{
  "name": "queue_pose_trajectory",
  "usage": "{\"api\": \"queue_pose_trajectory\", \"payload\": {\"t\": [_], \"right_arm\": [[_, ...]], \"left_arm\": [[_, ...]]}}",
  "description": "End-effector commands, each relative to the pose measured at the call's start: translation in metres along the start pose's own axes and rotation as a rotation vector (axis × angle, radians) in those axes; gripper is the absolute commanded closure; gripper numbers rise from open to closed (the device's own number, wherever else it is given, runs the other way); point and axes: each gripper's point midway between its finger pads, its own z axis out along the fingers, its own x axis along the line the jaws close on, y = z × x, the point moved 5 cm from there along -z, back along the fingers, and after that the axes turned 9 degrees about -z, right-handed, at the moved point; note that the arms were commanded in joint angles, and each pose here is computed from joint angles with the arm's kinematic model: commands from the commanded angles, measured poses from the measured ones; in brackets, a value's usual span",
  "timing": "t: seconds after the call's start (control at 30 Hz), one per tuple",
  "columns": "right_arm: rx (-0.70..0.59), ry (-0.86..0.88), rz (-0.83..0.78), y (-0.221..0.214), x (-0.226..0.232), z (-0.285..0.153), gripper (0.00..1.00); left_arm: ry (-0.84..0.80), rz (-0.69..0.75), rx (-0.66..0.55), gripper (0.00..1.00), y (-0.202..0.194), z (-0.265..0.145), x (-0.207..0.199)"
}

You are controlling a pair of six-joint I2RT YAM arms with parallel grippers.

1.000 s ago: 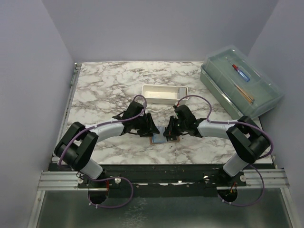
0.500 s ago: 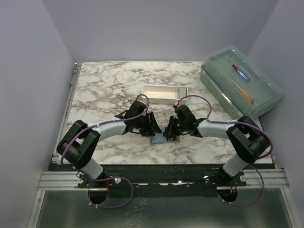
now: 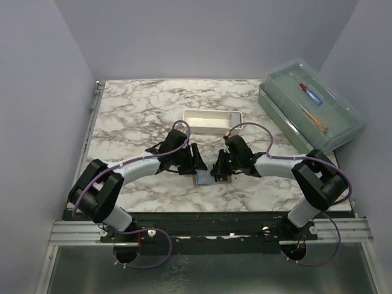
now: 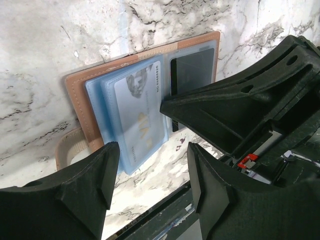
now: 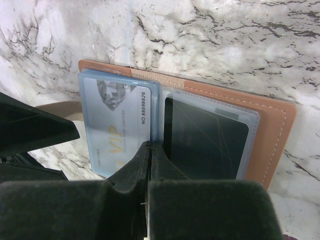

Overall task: Put the credit cards into the card holder
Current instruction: Turn over the card holder at the center of the board.

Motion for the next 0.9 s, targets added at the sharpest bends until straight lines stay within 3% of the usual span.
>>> {"api": "queue_pose_trajectory", "payload": {"t": [0.0, 0.3, 0.57, 0.87], "right_arm": [[0.066, -0.093, -0.008, -0.022, -0.021, 0.009, 1.0], [0.066, -0.089, -0.008, -0.021, -0.02, 0.009, 1.0], [0.069, -0.084, -0.007, -0.022, -0.02, 0.009, 1.0], [0.058, -0.071, -0.003, -0.021, -0.017, 0.005, 1.0]], "left_arm": [[0.022, 0.01, -0.005, 0.38, 0.001, 0.004, 0.003], [-0.004, 0.017, 0.008, 0.43, 0.002, 0.008, -0.003], [-0.044, 0.036, 0.007, 0.57, 0.001, 0.005, -0.017], [-0.087, 0.049, 0.021, 0.58, -0.003, 0.007, -0.031]]}}
